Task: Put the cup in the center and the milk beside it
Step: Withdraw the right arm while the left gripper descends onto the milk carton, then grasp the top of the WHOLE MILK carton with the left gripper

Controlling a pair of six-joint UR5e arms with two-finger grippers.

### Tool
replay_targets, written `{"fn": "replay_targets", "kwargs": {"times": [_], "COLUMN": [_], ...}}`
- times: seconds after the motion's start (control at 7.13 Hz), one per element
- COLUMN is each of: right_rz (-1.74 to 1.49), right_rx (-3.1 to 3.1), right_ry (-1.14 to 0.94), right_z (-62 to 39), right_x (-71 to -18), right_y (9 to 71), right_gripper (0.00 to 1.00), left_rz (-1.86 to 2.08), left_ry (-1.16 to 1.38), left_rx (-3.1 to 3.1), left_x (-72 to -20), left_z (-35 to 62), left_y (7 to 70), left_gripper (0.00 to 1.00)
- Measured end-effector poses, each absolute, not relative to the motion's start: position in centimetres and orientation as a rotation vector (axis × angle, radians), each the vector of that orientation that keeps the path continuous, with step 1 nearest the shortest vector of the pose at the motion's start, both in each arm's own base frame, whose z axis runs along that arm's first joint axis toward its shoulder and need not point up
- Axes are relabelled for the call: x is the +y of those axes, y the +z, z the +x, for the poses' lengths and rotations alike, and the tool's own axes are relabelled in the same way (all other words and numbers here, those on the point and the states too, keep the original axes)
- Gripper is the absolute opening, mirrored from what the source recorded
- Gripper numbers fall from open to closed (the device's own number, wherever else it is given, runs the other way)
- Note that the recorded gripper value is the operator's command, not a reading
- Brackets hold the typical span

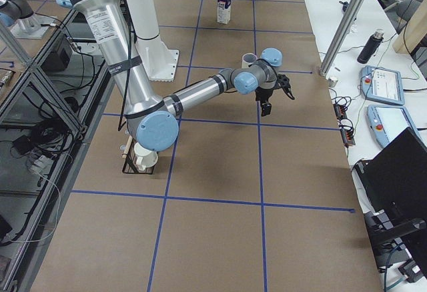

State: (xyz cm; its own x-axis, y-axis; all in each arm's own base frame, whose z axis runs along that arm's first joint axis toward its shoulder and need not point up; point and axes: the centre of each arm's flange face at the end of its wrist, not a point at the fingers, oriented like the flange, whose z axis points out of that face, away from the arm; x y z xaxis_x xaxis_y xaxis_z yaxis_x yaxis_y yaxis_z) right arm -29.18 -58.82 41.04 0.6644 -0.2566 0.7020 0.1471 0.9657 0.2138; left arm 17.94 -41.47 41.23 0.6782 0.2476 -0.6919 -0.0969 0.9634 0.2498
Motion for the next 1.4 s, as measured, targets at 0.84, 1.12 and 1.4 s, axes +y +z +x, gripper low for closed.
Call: {"fn": "replay_targets", "kwargs": {"times": [0.84,1.12,1.4], "right_rz": [0.141,0.14,0.138], "right_rx": [-0.813,-0.812,-0.81], "right_ry": [-0.225,-0.222,-0.221], "right_z": [-29.3,-29.2,-29.0], "right_x": [-58.9,-58.9,-58.9], "right_y": [41.1,41.1,41.4], "right_gripper": [1.0,1.0,1.0], "left_rz": [0.164,0.149,0.129], "left_ry": [0.166,0.163,0.165], "left_rx": [0.811,0.808,0.804], "left_x": [-42.1,-42.0,-41.8], "left_z": [18.7,18.9,19.3], "left_y": [41.9,42.4,42.9], "left_gripper": [0.98,0.98,0.98]}}
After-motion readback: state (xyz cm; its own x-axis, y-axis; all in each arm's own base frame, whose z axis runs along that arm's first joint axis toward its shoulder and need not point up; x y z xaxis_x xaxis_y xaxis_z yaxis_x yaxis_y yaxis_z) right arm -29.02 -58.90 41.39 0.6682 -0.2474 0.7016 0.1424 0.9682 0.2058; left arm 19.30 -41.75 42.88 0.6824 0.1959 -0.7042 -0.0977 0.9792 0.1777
